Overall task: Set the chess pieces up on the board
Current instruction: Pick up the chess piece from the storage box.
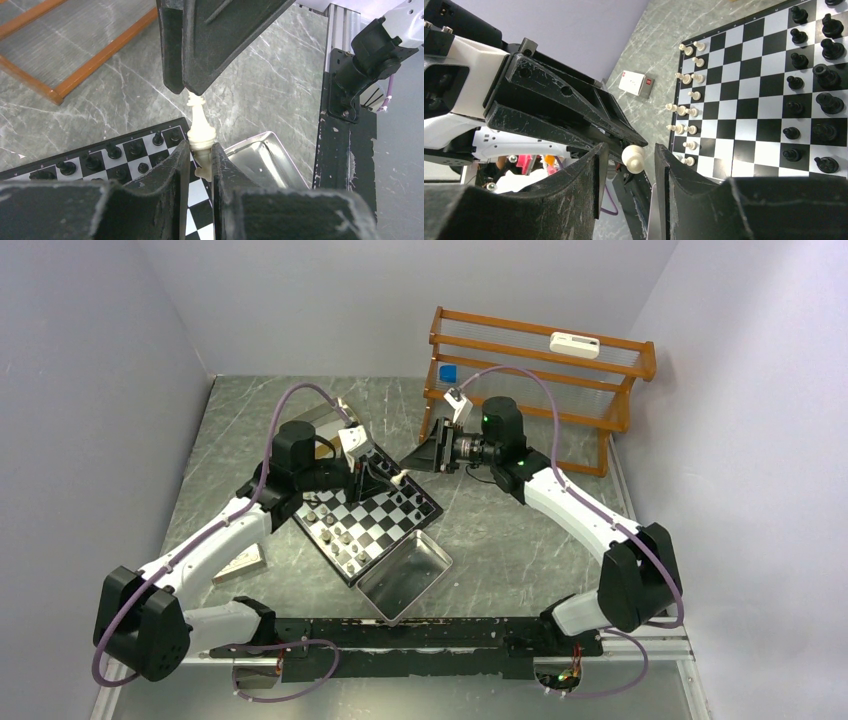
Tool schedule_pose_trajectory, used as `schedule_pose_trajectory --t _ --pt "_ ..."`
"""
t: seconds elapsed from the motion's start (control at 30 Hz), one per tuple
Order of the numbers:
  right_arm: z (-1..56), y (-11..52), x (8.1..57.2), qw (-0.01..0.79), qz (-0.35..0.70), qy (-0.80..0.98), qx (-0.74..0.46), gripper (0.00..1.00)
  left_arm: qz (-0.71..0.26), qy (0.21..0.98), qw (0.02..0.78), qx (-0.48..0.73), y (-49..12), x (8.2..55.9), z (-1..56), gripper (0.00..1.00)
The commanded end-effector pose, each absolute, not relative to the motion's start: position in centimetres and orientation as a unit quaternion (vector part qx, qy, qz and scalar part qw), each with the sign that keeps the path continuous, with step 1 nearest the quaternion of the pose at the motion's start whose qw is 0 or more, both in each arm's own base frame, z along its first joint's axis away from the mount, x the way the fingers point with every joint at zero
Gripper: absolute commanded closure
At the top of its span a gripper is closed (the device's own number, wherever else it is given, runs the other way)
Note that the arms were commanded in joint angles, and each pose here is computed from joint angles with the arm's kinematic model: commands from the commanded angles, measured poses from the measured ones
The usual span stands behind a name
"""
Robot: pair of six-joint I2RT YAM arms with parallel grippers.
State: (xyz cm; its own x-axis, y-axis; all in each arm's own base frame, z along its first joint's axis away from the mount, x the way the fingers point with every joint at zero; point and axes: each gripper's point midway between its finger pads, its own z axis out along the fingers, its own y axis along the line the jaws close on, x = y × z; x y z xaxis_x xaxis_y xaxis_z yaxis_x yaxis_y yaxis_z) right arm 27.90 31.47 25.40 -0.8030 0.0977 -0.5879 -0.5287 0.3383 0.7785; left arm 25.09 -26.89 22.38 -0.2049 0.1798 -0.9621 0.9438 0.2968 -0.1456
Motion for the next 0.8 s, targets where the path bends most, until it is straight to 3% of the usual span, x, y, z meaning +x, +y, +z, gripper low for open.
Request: schedule_pose_trajectory --t 0.0,0.1,0.23,0.53,0.77 --pt "24.5 31.4 27.5 0.266 0.557 0.774 -0.143 0.56 -0.413 0.624 0.488 0.449 -27.4 24.7 23.6 0.95" --pt "24.2 31.5 27.4 0.258 0.558 0.776 -0.143 0.57 -0.411 0.626 0.49 0.447 -27.3 24.8 23.6 0.95" --pt "24.6 31.4 27.3 0.264 0.562 0.771 -0.142 0.7 -0.404 0.628 0.491 0.448 -27.2 25.0 23.5 0.95" --pt "24.7 31.2 27.0 0.266 0.562 0.77 -0.139 0.85 -0.392 0.634 0.493 0.448 -27.0 25.4 23.0 0.95" --pt "25.3 30.7 27.4 0.294 0.549 0.771 -0.13 0.88 -0.374 0.648 0.502 0.435 -26.5 26.0 23.0 0.95"
